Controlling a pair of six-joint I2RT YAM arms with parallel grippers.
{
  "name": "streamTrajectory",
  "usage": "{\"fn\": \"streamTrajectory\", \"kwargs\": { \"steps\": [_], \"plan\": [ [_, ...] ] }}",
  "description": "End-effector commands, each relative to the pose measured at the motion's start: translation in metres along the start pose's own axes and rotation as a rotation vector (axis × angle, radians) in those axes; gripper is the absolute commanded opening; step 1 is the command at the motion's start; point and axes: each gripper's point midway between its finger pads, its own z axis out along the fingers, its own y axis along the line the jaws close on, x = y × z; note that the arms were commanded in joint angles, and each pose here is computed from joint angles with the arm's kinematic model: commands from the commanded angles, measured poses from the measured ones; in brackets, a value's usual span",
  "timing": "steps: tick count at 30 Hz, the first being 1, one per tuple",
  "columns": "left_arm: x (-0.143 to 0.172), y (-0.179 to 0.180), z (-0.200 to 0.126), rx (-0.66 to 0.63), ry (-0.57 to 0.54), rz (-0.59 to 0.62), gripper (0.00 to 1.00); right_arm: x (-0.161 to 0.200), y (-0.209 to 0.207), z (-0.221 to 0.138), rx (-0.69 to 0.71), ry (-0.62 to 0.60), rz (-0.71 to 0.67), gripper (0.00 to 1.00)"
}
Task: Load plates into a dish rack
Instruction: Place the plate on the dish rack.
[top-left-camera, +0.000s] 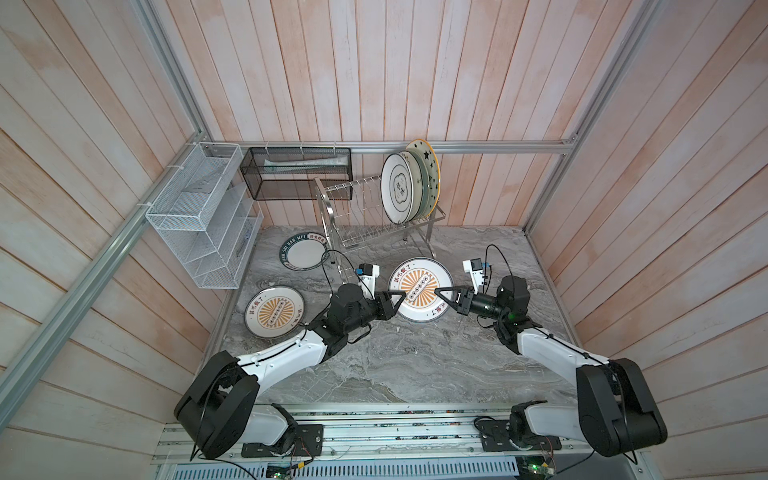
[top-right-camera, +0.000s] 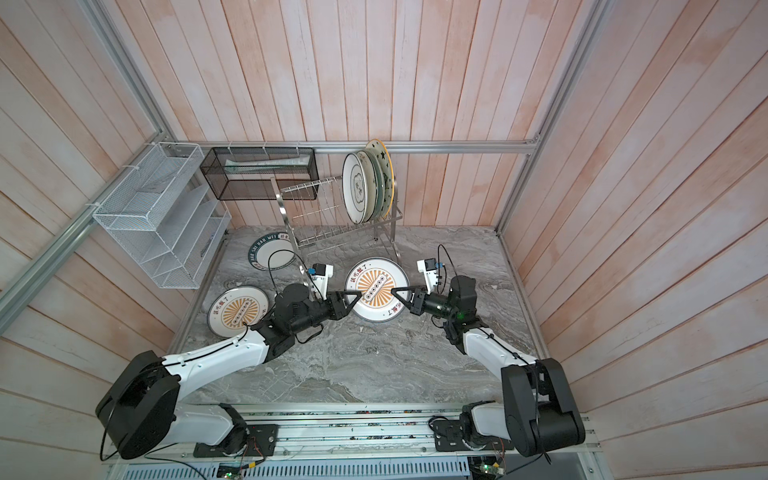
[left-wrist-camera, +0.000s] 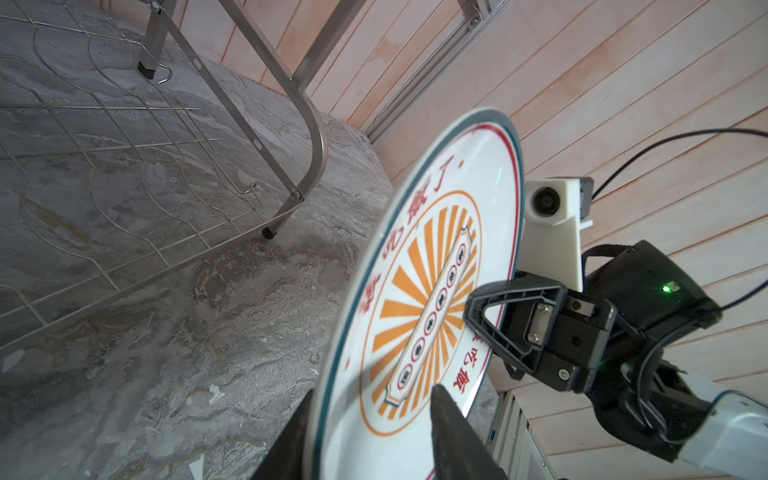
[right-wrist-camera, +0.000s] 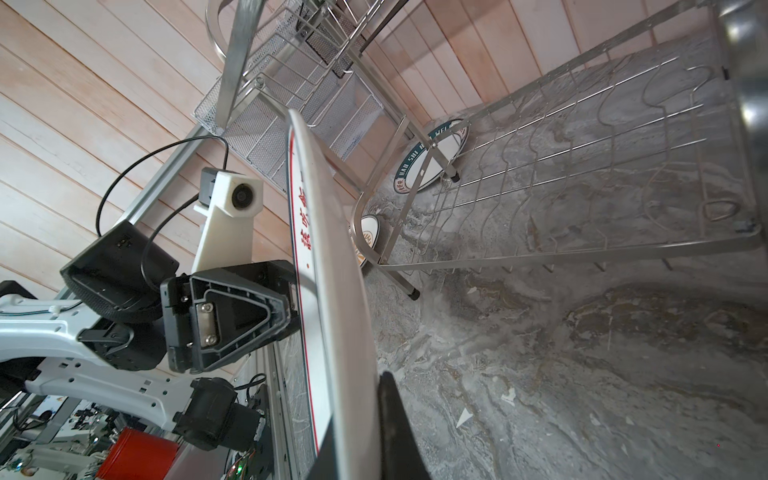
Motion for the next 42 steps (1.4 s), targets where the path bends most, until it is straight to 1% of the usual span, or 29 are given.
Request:
{"fn": "streamTrajectory", "kwargs": {
  "steps": [1, 8, 11, 18, 24, 27, 30, 34, 38, 42],
  "plan": [
    [0.001, 0.003, -0.006, -0.017, -0.019, 0.017, 0.46, -0.024, 0.009, -0.007, 0.014, -0.075, -0.057, 0.00],
    [-0.008, 0.008, -0.020, -0.070, -0.075, 0.034, 0.47, -0.051, 0.023, -0.023, 0.045, -0.145, -0.128, 0.00],
    [-0.017, 0.008, -0.026, -0.114, -0.082, 0.079, 0.47, -0.068, 0.036, -0.030, 0.055, -0.191, -0.178, 0.00],
    [-0.047, -0.003, -0.050, -0.189, -0.121, 0.198, 0.49, -0.108, 0.073, -0.045, 0.070, -0.302, -0.310, 0.00],
    [-0.056, 0.001, -0.069, -0.213, -0.149, 0.199, 0.50, -0.148, 0.101, -0.049, 0.075, -0.412, -0.383, 0.00],
    [-0.054, 0.004, -0.073, -0.212, -0.151, 0.189, 0.51, -0.165, 0.116, -0.040, 0.102, -0.456, -0.443, 0.00],
    [-0.053, 0.005, -0.076, -0.216, -0.133, 0.203, 0.51, -0.183, 0.132, -0.027, 0.112, -0.493, -0.491, 0.00],
    [-0.057, 0.005, -0.083, -0.221, -0.122, 0.214, 0.51, -0.211, 0.147, -0.006, 0.144, -0.560, -0.511, 0.00],
    [-0.058, 0.005, -0.091, -0.217, -0.133, 0.207, 0.51, -0.228, 0.156, 0.015, 0.196, -0.618, -0.537, 0.00],
    [-0.056, 0.007, -0.096, -0.224, -0.134, 0.205, 0.51, -0.242, 0.160, 0.038, 0.260, -0.651, -0.557, 0.00]
  ]
}}
